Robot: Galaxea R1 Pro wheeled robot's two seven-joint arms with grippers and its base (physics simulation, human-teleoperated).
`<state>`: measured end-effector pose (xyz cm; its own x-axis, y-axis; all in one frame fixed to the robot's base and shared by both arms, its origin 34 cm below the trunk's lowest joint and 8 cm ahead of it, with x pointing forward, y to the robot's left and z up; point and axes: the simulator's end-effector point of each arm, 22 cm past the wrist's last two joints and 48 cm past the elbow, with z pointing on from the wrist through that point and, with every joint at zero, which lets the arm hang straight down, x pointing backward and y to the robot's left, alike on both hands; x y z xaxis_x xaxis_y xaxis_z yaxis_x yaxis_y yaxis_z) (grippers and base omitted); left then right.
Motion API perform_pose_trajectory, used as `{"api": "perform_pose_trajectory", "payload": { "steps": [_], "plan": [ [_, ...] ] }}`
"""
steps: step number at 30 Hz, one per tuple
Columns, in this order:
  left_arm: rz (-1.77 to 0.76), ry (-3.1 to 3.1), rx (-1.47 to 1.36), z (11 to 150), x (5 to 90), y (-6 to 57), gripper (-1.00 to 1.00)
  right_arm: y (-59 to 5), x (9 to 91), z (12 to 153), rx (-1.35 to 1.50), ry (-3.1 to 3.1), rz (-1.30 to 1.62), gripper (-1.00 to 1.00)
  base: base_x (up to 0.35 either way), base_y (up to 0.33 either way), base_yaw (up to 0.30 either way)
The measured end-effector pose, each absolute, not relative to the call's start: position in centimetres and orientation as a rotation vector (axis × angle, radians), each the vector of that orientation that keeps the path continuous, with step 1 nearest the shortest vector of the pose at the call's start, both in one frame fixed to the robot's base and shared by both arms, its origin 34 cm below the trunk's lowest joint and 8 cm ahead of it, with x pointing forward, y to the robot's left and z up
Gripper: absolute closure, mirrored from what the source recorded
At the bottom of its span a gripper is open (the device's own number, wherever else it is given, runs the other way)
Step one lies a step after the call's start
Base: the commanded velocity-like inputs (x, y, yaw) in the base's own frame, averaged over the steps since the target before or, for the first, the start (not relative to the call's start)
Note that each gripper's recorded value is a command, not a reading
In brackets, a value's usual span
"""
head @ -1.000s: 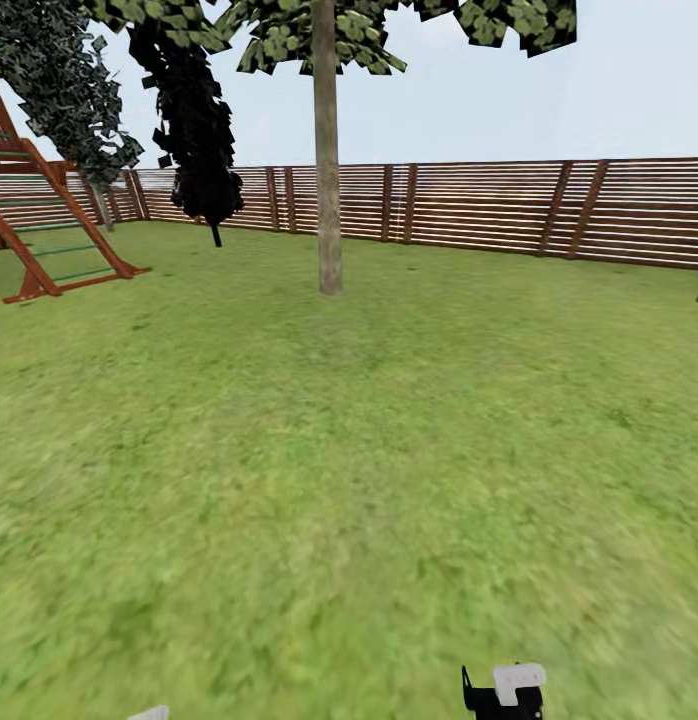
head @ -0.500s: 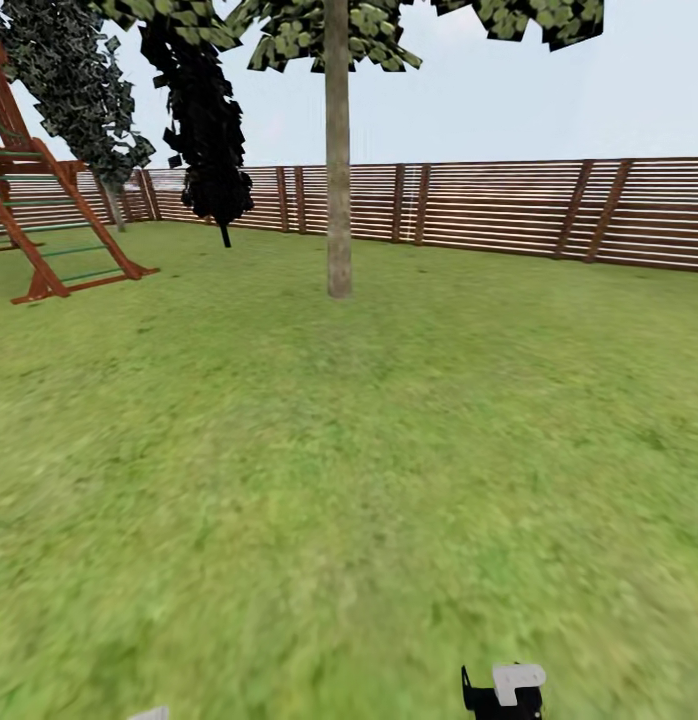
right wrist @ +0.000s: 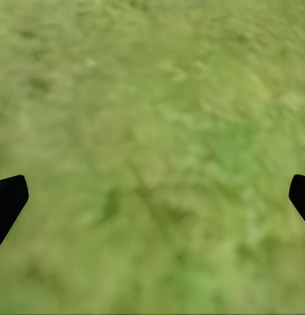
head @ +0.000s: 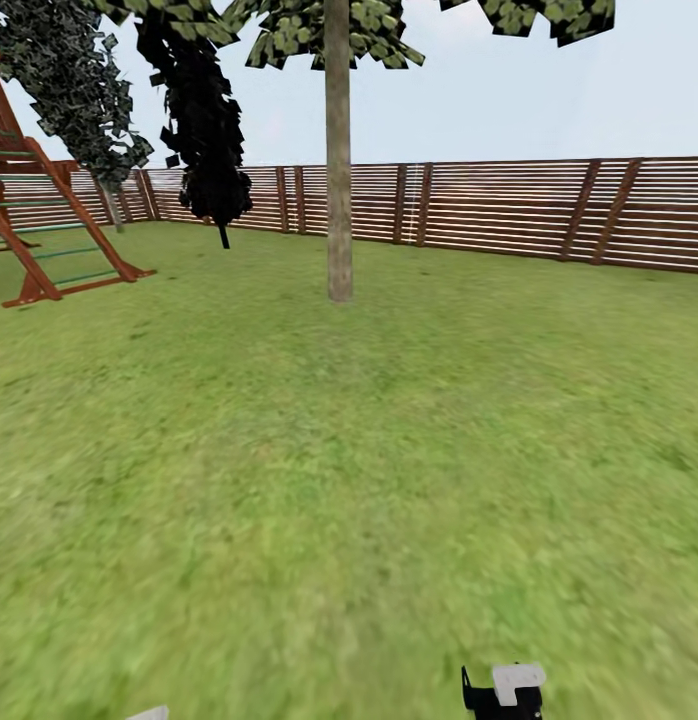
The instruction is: In the garden, pick up the pesticide atomizer on the floor and spray pesticide onto both trees until each tree trunk is fully covered.
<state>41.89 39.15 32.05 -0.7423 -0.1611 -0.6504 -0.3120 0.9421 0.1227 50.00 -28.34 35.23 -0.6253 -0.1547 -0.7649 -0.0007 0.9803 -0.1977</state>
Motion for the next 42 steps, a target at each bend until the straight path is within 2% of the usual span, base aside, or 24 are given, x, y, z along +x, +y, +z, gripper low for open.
{"api": "perform_pose_trajectory", "payload": {
  "steps": [10,42],
  "plan": [
    [0.293,2.417,-0.332,32.06,41.91,39.14,1.00,-28.35,50.00,35.23,-0.108,2.237,-0.224,-1.00,0.339,0.000,0.083],
    [0.293,2.416,-0.332,32.06,41.94,39.14,1.00,-28.50,50.00,35.23,-0.108,2.237,-0.226,-1.00,0.339,0.000,0.001]
  ]
}}
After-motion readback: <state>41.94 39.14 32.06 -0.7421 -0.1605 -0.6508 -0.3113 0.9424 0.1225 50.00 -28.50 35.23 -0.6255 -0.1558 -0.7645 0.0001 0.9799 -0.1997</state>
